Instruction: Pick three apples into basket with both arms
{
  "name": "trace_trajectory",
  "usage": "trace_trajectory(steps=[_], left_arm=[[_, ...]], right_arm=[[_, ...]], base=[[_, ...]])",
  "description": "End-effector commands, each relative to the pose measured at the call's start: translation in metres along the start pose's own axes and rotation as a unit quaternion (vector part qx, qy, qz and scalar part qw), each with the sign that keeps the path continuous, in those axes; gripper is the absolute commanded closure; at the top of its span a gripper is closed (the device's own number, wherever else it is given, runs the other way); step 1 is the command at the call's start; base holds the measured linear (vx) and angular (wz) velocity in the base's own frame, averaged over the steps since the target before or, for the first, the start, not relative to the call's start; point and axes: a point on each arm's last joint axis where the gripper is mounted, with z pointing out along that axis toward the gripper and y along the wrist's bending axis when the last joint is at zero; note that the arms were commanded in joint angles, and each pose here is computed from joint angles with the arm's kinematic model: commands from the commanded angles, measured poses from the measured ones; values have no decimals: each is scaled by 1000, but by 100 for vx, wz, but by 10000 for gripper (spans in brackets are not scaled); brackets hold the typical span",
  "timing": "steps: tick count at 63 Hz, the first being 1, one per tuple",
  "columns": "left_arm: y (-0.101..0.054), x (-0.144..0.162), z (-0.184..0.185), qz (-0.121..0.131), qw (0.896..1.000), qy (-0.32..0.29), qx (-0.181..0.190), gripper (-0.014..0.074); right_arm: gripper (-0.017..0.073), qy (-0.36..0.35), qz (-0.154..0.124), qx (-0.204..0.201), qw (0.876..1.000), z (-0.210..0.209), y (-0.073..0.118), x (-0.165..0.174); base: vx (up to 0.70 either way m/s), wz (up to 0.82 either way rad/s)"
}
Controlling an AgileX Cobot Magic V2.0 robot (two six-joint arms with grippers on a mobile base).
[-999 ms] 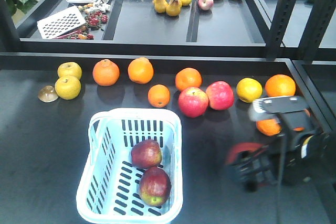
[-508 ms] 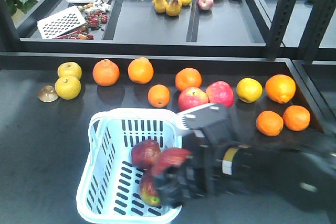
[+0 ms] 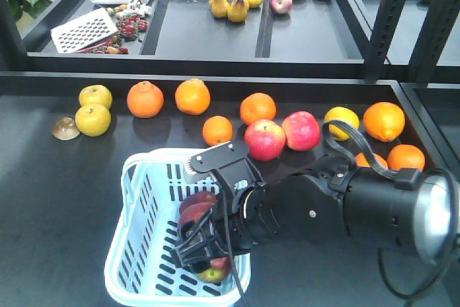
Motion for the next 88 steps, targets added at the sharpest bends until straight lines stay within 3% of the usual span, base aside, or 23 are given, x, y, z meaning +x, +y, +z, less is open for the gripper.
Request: trace_trajectory(steps=[1,20,34,45,55,68,88], left_arm=[[2,-13,-2,0,999,-37,0,8],[2,-13,-2,0,999,-37,0,8],[2,-13,-2,0,999,-37,0,8],[2,-13,-2,0,999,-37,0,8],[2,-13,-2,0,999,-37,0,8],[2,-13,-2,0,999,-37,0,8],[2,-13,-2,0,999,-37,0,8]], right_arm=[[-77,-60,-7,-7,998,-18,4,-19],[-108,-55,-11,-7,998,-24,4,-18],[-83,-77,-31,12,996,-59,4,-20],[-71,-81,-48,80,992,-100,-6,-14],[-72,-80,-43,157,984,-136,-18,-4],[-72,-110,-16,213,971,-182,-31,7],[-71,-112,83,296,945,-231,-94,28]], base=[[0,0],[0,0],[0,0],[0,0],[0,0],[0,0],[0,0]])
